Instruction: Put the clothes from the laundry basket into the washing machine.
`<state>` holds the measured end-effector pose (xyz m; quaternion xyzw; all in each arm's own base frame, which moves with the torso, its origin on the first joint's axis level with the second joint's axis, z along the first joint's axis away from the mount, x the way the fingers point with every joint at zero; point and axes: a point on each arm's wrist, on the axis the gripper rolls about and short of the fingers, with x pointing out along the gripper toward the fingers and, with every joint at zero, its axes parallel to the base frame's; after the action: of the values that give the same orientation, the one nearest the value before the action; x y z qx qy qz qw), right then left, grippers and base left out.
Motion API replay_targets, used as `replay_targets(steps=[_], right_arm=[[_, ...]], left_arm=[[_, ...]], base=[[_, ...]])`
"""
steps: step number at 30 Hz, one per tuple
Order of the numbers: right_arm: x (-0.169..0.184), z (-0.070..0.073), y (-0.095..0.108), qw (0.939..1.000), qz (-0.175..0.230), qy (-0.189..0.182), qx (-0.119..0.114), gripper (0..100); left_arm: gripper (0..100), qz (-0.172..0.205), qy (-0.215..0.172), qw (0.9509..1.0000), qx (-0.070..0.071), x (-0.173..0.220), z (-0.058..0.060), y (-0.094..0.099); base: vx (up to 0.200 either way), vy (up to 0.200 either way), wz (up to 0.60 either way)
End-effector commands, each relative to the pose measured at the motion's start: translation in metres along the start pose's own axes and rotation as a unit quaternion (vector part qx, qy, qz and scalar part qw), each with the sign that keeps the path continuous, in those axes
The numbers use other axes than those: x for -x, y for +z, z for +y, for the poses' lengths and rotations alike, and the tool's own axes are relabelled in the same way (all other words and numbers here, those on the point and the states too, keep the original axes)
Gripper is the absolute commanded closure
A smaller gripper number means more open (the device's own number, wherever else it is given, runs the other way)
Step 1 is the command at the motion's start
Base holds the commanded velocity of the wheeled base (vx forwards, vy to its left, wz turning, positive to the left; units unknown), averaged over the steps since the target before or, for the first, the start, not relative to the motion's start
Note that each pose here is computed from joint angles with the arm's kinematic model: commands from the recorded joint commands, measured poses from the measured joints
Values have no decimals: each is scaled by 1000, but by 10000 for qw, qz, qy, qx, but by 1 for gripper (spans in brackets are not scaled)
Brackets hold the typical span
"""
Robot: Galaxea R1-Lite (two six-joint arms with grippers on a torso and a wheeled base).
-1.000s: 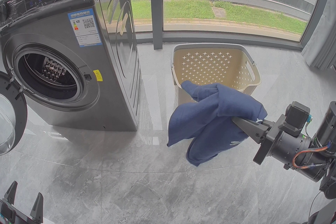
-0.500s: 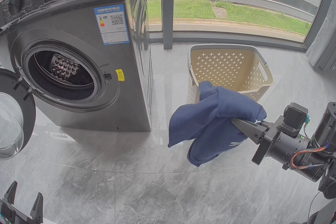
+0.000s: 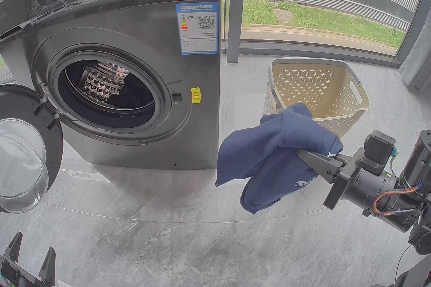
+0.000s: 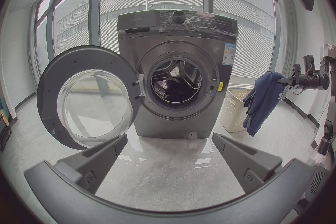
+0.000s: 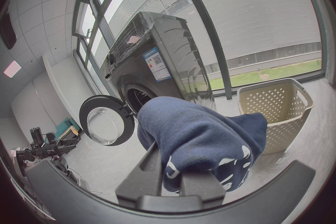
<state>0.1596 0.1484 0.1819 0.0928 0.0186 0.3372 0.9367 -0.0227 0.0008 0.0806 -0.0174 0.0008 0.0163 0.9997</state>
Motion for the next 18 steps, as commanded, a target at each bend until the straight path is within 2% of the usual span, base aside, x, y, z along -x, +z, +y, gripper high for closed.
replay_targets(steps=[1,12,17,18], right_arm=[[0,0,0,10000,0,-7,9,100],[-1,-1,3,10000,-61,-42,-2,100],[-4,-7,8,9997,-166,-186,-1,100],[-4,-7,8,9996,-177,-199,-1,100]], left_arm=[[0,28,-1,10000,1,0,0,-4],[0,20,7,10000,1,0,0,-4],[0,27,7,10000,1,0,0,-4],[0,27,7,10000,1,0,0,-4]], base=[[0,200,0],[0,200,0],[0,200,0],[0,0,0]])
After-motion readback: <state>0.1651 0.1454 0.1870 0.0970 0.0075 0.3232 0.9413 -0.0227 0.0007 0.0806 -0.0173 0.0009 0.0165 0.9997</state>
